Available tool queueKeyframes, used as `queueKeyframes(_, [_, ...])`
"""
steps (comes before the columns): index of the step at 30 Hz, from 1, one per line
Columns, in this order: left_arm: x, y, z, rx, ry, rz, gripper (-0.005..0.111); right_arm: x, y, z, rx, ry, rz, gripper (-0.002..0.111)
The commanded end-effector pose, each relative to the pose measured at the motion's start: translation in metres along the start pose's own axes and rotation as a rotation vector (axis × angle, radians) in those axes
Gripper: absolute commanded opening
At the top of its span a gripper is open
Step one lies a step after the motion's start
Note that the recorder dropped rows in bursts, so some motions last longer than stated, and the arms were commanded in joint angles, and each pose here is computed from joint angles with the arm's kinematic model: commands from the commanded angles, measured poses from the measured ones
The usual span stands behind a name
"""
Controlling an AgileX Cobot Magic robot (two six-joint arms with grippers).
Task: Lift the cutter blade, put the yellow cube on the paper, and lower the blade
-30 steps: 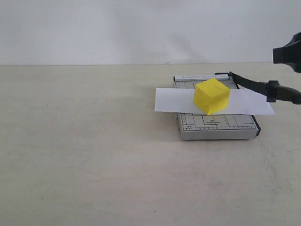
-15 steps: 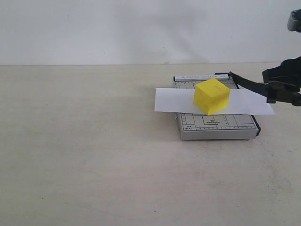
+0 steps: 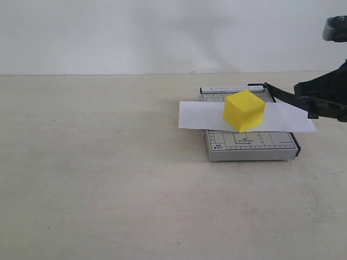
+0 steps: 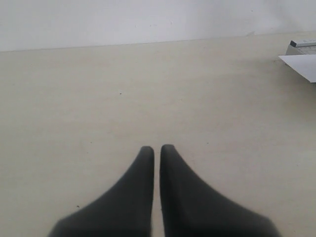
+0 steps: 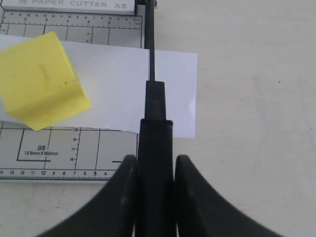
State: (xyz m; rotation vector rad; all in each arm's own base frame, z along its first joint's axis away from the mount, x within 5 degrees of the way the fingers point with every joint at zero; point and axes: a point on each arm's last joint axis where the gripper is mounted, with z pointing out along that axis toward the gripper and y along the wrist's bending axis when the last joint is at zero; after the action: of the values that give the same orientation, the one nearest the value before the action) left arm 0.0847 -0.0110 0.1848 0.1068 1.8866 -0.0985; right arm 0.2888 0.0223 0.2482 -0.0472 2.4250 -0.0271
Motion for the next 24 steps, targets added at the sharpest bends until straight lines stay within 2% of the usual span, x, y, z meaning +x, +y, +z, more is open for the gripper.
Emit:
queueKeyframes(1, [0.001, 0.000, 0.000, -0.002, 0.006, -0.018, 0.004, 0.005, -0.005, 0.000, 0.030, 0.049, -0.017, 0.000])
queueKeyframes(7, [0.001, 0.000, 0.000, -0.002, 0.006, -0.018, 0.004, 0.013, -0.003, 0.006, 0.011, 0.083, 0.025, 0.000])
queueKeyframes(15, [0.001, 0.000, 0.000, -0.002, 0.006, -0.018, 0.004, 0.052, 0.000, 0.044, 0.004, 0.251, 0.037, 0.000])
queueKeyframes(24, [0.001, 0.000, 0.000, -0.002, 0.006, -0.018, 0.004, 0.068, 0.002, 0.071, 0.001, 0.323, 0.034, 0.000])
